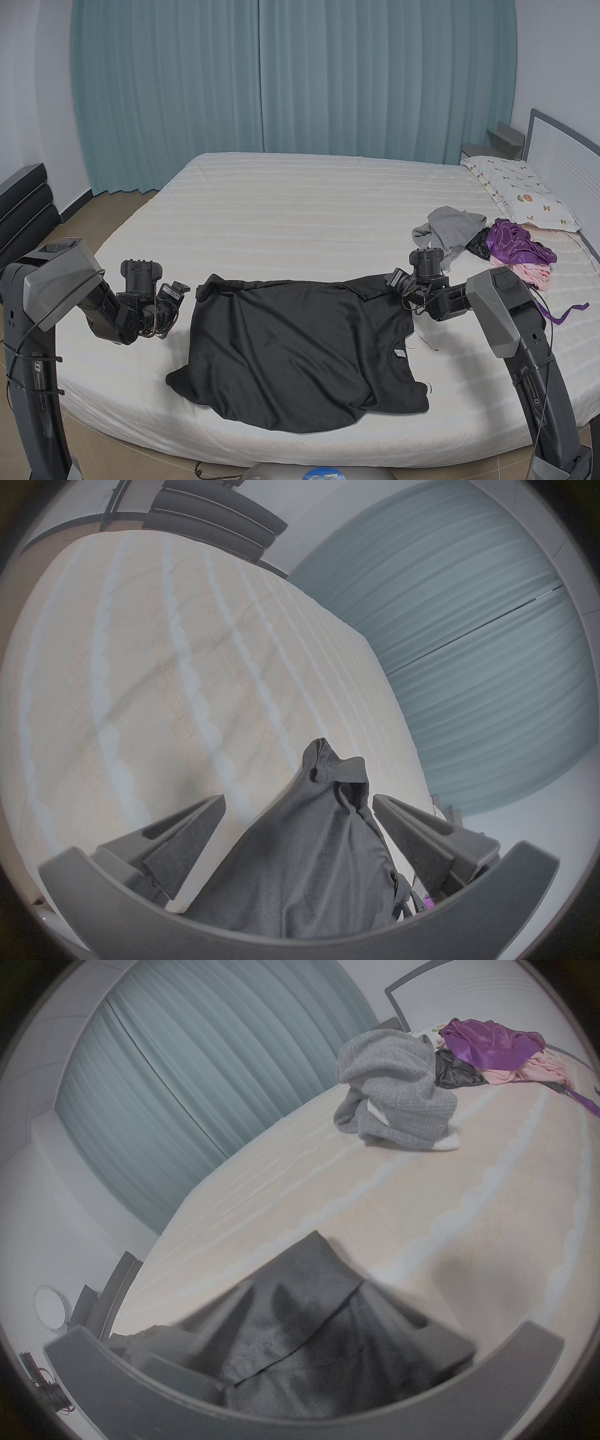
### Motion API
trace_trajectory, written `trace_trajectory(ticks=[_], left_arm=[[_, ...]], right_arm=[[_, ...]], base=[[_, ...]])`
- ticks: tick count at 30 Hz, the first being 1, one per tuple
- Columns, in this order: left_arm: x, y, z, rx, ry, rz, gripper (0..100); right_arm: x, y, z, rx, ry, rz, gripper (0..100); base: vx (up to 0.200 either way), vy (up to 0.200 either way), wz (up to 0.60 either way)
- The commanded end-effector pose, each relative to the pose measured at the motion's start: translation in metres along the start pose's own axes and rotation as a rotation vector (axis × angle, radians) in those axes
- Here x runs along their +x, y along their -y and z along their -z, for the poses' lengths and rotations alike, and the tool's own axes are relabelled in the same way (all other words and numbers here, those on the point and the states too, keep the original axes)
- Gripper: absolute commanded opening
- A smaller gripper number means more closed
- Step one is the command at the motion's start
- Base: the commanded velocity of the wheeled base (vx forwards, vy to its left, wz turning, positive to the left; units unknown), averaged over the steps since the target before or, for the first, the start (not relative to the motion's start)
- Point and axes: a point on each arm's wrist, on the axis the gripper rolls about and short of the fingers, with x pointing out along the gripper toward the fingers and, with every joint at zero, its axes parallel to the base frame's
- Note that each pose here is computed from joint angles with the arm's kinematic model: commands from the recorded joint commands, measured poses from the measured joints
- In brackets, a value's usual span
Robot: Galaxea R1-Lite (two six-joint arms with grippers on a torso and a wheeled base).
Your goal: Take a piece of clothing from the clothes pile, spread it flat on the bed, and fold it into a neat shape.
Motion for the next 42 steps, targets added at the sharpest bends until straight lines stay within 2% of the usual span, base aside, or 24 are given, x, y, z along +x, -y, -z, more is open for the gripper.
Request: trace_trajectory(ticks=[1, 7, 8, 12, 14, 18, 19, 27, 32, 37, 40, 42], left_arm=[[0.0, -0.001, 0.0, 0.0, 0.001, -0.003, 100], [0.0, -0.001, 0.0, 0.0, 0.001, -0.005, 100], [0.0, -0.001, 0.0, 0.0, 0.002, -0.003, 100], [0.0, -0.001, 0.0, 0.001, 0.002, -0.003, 100], [0.0, -0.001, 0.0, 0.001, 0.001, -0.005, 100], [-0.001, -0.002, 0.001, 0.001, 0.0, -0.008, 100], [-0.001, -0.002, 0.001, 0.001, 0.0, -0.008, 100], [-0.001, -0.001, 0.001, 0.007, 0.0, -0.006, 100], [-0.008, -0.002, 0.002, 0.013, -0.011, -0.006, 100], [-0.014, -0.001, 0.004, 0.026, -0.021, 0.0, 100], [-0.014, -0.001, 0.004, 0.026, -0.018, 0.004, 100], [-0.014, -0.001, 0.004, 0.024, -0.018, 0.004, 100]], right_arm=[[0.0, -0.002, -0.002, 0.0, 0.012, -0.008, 0], [-0.002, -0.011, -0.014, -0.006, 0.128, -0.084, 0], [-0.005, -0.014, -0.024, -0.007, 0.193, -0.104, 0], [-0.006, -0.011, -0.03, -0.021, 0.22, -0.103, 0], [-0.002, -0.001, -0.029, -0.047, 0.226, -0.085, 0], [-0.001, 0.006, -0.035, -0.045, 0.264, -0.086, 0], [-0.001, 0.006, -0.036, -0.044, 0.273, -0.089, 100], [-0.006, 0.008, -0.046, -0.029, 0.281, -0.084, 100], [-0.028, 0.014, -0.037, -0.015, 0.163, -0.059, 100], [-0.064, 0.022, -0.025, -0.004, -0.043, -0.096, 100], [-0.07, 0.03, -0.013, -0.003, -0.11, -0.081, 100], [-0.07, 0.032, -0.01, -0.004, -0.121, -0.075, 100]], base=[[0.0, 0.0, 0.0], [0.0, 0.0, 0.0], [0.0, 0.0, 0.0], [0.0, 0.0, 0.0], [0.0, 0.0, 0.0], [0.0, 0.0, 0.0], [0.0, 0.0, 0.0], [0.0, 0.0, 0.0], [0.0, 0.0, 0.0], [0.0, 0.0, 0.0], [0.0, 0.0, 0.0], [0.0, 0.0, 0.0]])
